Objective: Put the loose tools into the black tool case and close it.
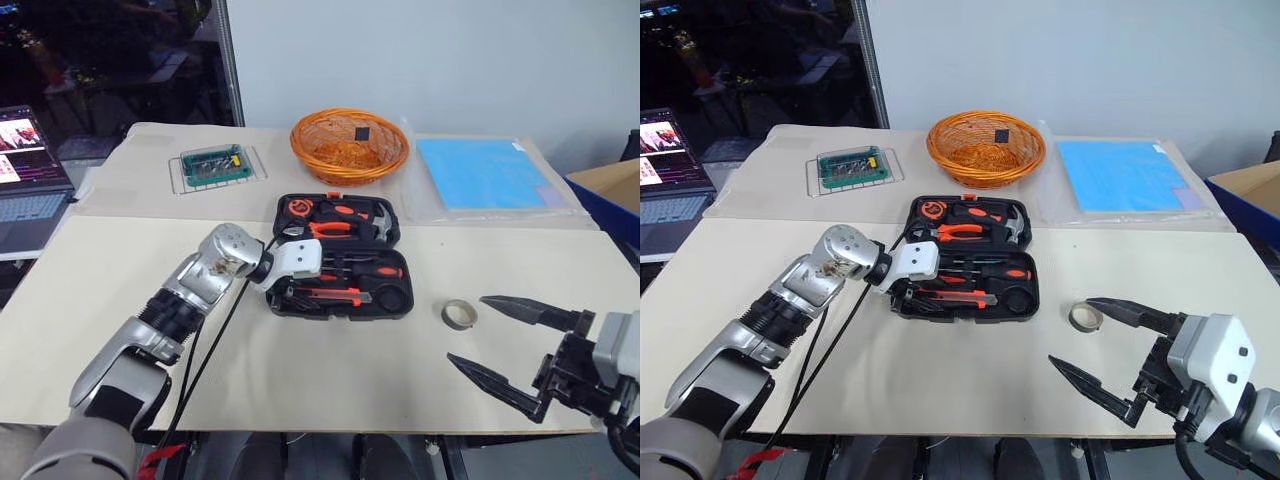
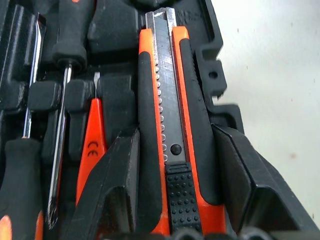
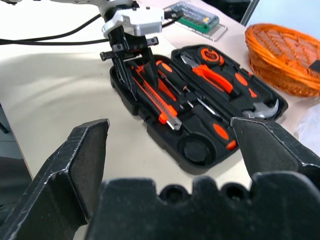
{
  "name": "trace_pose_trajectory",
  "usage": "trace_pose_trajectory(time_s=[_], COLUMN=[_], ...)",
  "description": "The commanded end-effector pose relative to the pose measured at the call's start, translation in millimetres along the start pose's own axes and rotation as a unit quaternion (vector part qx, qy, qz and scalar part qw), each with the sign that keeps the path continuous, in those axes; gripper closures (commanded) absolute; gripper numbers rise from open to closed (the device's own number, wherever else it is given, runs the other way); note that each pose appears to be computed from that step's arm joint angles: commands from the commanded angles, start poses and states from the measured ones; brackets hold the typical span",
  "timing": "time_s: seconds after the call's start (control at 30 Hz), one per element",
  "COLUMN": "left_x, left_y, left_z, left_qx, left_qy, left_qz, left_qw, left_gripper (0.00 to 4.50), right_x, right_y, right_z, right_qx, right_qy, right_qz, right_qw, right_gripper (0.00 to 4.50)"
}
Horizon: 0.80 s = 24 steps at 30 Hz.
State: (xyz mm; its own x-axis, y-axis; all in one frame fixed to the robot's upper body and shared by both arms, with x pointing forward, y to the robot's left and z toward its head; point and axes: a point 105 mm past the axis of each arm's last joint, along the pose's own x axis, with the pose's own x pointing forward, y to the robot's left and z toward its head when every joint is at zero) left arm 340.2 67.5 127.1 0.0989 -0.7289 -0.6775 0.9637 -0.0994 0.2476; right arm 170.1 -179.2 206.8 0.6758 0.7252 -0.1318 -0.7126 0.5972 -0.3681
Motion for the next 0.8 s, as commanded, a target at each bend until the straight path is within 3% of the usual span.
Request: trace_pose_trajectory(time_s=[0.03,0.07,0.2,0.27,0.37,0.53,0.8], left_x=[1,0,-8,-22,-41,-52,-30], left_y=[-6,-7,-1,2,10,16,-6], left_z=[-1,-1,6,18,36,44,6], left_qx=[-0.007,-0.007,-0.012,-0.028,-0.064,-0.147,-0.198], left_qy=[0.018,0.016,-0.003,-0.041,-0.118,-0.215,-0.195], left_qz=[-0.026,-0.031,-0.003,0.005,0.031,0.077,0.192], left_qw=[0.999,0.999,1.0,0.999,0.99,0.962,0.941], left_gripper=[2.81,1.81,0.45,0.09,0.09,1.46,4.25], right_x=[1,1,2,3,5,10,15], right_y=[2,3,2,1,-1,-3,-5], right_z=[7,7,6,6,6,5,2], right_qx=[-0.009,-0.007,-0.005,-0.005,-0.006,-0.007,-0.011], right_qy=[-0.003,-0.004,-0.002,-0.003,-0.006,-0.013,-0.011], right_qz=[-0.002,-0.001,0.001,0.003,0.005,0.01,0.008], right_qw=[1.0,1.0,1.0,1.0,1.0,1.0,1.0], right_gripper=[0.0,0.0,0.0,0.0,0.0,0.0,0.0])
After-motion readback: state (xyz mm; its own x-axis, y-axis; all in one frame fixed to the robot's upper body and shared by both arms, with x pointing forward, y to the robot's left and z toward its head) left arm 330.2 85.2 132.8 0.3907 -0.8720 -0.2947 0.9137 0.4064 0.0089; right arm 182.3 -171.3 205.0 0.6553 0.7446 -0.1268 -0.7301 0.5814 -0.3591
